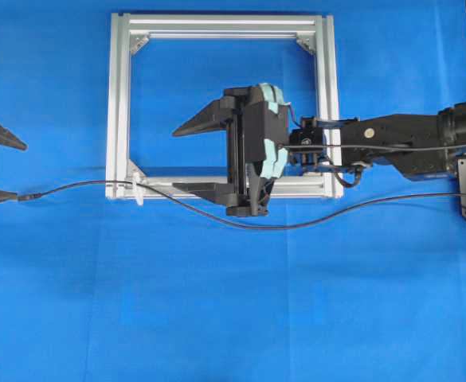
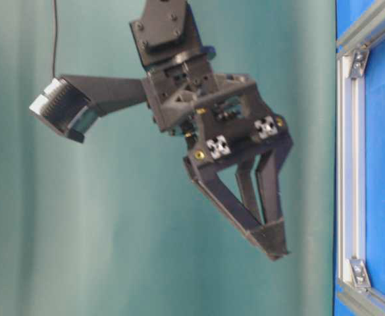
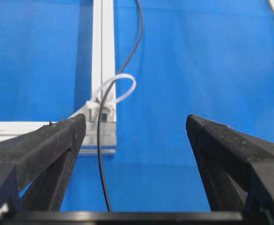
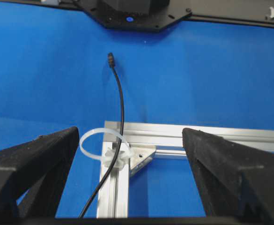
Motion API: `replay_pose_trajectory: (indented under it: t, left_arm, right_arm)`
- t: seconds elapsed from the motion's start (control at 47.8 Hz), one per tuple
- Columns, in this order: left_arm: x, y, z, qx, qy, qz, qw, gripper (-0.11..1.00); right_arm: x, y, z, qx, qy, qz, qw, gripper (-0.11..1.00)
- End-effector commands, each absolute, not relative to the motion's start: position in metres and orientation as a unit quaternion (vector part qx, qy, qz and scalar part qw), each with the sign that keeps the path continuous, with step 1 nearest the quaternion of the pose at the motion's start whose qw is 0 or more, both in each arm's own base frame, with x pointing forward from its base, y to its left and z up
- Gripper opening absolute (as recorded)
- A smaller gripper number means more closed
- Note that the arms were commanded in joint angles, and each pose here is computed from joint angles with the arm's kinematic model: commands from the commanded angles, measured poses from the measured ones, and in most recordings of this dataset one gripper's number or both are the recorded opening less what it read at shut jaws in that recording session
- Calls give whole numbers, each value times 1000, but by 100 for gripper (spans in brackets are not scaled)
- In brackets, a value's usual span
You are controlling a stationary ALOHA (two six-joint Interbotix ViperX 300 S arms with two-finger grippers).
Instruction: Insert the wire through the string loop located on the left side.
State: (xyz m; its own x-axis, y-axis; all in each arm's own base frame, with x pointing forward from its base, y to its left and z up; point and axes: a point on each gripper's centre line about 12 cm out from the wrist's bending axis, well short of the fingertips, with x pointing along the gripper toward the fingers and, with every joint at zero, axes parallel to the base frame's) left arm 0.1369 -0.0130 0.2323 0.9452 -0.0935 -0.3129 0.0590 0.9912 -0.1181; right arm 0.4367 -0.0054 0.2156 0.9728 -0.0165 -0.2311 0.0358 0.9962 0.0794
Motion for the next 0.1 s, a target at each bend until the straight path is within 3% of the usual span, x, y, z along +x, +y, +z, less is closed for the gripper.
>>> replay_pose_trajectory:
  t: [0.0, 0.084]
  left_arm:
    - [139, -12, 235, -53, 160, -36, 985, 84]
    - [139, -12, 235, -53, 159, -36, 985, 84]
  right_arm:
    - [435, -6, 233, 44, 94, -14, 994, 94]
    - [435, -6, 233, 43, 95, -13, 995, 94]
